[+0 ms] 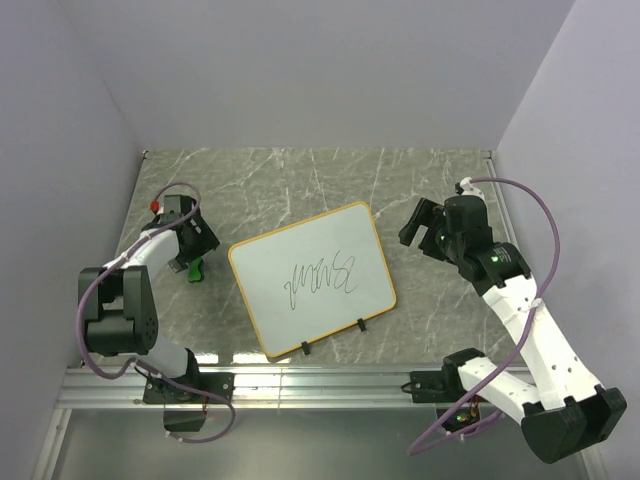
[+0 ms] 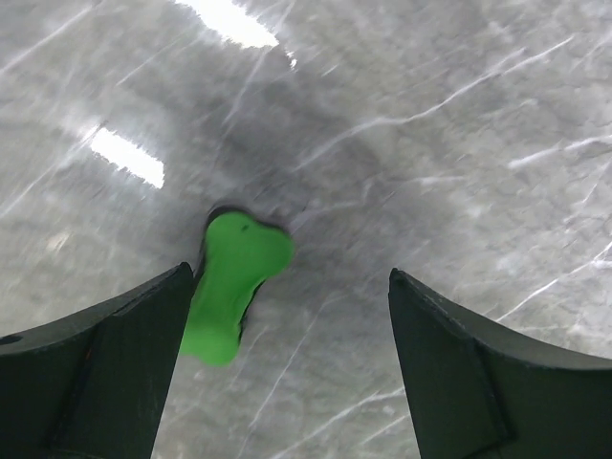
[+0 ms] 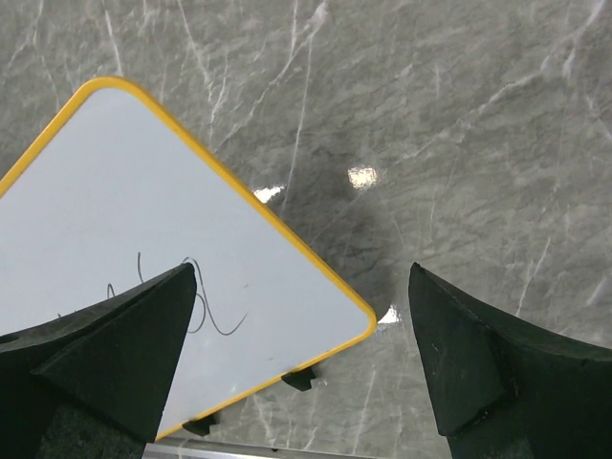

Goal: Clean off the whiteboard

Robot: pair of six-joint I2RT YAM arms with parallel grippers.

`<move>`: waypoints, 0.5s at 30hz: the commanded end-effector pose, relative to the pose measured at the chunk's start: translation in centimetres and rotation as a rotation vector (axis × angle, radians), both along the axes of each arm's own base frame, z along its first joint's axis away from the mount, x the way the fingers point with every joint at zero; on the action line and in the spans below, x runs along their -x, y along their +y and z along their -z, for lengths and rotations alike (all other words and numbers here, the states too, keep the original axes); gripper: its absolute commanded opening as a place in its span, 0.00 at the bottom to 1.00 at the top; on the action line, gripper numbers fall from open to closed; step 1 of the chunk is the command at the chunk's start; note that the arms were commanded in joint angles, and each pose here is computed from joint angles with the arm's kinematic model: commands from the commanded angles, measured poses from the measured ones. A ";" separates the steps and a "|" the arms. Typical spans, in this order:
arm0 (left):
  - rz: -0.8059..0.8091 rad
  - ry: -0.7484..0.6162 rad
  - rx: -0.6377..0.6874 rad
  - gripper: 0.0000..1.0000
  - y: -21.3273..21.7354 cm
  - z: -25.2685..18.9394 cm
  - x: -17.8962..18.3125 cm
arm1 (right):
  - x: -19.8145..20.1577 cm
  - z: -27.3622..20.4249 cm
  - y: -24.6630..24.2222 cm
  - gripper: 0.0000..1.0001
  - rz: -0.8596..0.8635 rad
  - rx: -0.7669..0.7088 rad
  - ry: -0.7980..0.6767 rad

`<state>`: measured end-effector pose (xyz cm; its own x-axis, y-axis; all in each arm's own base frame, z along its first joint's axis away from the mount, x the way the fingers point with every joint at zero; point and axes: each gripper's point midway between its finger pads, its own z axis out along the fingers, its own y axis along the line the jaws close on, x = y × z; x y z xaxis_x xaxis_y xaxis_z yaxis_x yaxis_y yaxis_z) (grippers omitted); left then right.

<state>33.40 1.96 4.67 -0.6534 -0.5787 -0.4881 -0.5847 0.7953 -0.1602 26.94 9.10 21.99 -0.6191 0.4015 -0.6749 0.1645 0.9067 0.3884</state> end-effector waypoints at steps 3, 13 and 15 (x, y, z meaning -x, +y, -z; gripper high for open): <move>0.059 -0.019 0.005 0.87 -0.5 1.0 -1.6 | -0.2 0.1 0.7 0.98 -0.040 0.026 -0.007; 0.022 0.008 0.044 0.83 -1.0 1.7 -0.1 | -0.5 -0.3 0.8 0.98 -0.050 0.049 -0.028; 0.019 0.008 0.058 0.79 -1.3 1.3 0.1 | -0.6 -0.4 0.8 0.98 -0.053 0.052 -0.035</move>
